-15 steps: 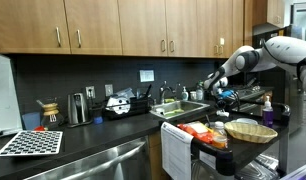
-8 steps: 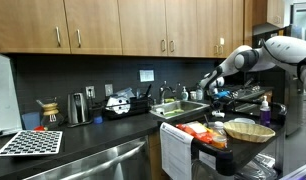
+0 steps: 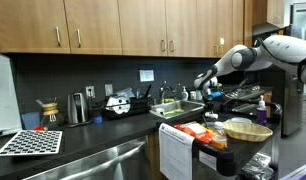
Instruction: Move the white napkin backwards then use it to wipe the top shelf of the service trolley.
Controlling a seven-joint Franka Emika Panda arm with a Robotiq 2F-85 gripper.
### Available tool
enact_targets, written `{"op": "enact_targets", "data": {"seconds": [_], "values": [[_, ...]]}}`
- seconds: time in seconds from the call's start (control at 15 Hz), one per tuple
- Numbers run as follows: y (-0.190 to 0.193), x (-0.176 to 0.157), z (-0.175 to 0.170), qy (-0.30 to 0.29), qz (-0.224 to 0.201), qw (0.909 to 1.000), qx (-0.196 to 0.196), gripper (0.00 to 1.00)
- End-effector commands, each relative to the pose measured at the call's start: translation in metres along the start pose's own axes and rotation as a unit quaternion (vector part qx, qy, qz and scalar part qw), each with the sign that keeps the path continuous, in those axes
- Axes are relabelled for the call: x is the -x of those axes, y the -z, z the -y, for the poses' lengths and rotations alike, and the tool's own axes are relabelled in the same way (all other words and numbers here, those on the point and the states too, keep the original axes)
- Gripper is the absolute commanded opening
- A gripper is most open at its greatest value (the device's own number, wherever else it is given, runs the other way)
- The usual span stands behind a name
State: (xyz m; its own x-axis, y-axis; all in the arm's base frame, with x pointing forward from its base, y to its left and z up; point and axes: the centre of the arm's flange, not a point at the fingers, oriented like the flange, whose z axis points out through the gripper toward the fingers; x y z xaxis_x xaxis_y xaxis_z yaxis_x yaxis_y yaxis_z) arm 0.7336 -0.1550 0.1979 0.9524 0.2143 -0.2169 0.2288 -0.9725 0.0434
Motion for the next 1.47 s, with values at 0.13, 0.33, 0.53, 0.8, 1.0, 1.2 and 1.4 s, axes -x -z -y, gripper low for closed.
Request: {"op": "enact_targets", "data": {"seconds": [0.13,0.33,0.53,0.8,1.0,1.2,1.4], "values": [[-0.019,-0.002,0.072,0.037,-0.003,0.9988,-0.031,0.0],[-0.021,-0.005,0.104,0.056,0.001,0.9976,-0.041,0.0],[-0.025,-0.008,0.135,0.075,0.004,0.996,-0.05,0.0],[-0.029,-0.01,0.18,0.1,0.008,0.9932,-0.06,0.0],[-0.032,-0.014,0.212,0.122,0.01,0.9907,-0.06,0.0],[-0.034,-0.017,0.242,0.142,0.013,0.9879,-0.061,0.0],[-0.034,-0.019,0.262,0.157,0.017,0.9856,-0.061,0.0]]}}
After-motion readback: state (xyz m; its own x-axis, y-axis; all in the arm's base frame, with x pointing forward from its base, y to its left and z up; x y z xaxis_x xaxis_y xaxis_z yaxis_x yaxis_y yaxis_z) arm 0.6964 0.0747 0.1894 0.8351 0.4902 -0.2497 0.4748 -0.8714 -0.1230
